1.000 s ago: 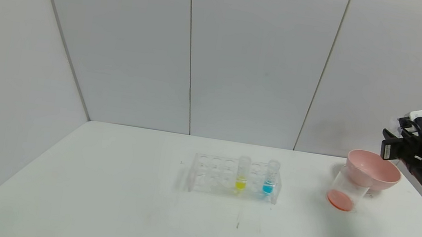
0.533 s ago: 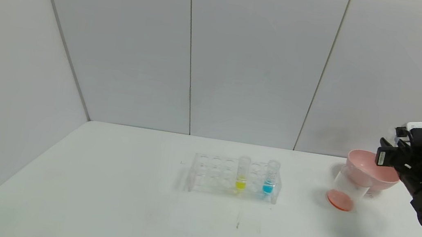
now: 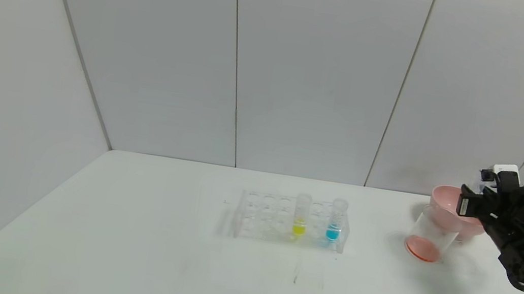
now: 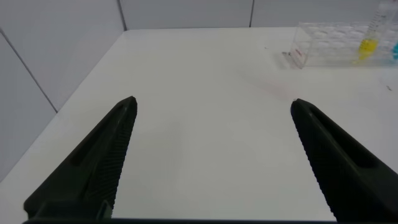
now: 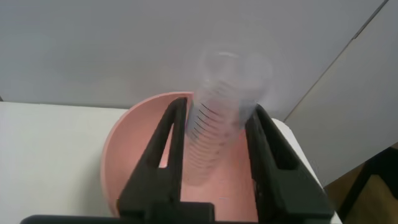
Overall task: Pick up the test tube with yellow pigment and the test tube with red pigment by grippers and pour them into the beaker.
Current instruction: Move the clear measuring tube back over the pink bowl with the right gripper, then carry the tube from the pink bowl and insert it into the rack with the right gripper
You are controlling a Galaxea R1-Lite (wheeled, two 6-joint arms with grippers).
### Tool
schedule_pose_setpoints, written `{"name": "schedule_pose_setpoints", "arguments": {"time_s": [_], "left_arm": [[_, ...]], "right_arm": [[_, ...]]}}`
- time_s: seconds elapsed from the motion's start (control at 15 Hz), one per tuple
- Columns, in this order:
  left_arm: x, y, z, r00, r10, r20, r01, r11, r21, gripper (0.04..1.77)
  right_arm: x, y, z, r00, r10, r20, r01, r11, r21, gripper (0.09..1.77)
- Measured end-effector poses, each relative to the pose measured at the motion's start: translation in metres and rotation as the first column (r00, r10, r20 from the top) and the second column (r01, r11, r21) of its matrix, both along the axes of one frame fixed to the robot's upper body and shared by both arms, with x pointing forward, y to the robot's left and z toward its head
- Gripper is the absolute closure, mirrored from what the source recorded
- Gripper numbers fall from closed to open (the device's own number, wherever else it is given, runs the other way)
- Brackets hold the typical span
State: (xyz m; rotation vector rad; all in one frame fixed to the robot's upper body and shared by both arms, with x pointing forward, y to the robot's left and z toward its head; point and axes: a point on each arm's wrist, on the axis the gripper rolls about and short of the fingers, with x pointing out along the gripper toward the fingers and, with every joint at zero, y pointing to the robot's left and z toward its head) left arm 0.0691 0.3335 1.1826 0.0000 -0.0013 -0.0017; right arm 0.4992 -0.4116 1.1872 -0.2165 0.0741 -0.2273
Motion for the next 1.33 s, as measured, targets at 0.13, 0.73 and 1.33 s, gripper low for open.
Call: {"name": "schedule_pose_setpoints", "arguments": {"time_s": [0.13,0.73,1.33], "left_arm": [[0.000,0.000,0.000,1.000,0.000,0.000,0.000,1.000,0.000,0.05],[0.000,0.000,0.000,1.000,0.000,0.000,0.000,1.000,0.000,0.05],[0.000,0.000,0.000,1.000,0.000,0.000,0.000,1.000,0.000,0.05]], "right_arm": [[0.003,-0.001,-0.002,1.000,0.000,0.002,0.000,1.000,0.009,0.91],[0.007,-0.006,0.020,0.997,-0.009,0.080,0.008,1.000,0.012,0.39],[-0.062,0.016,0.130,1.000,-0.006,0.021,0.000,0.956,0.292,0.22]]}}
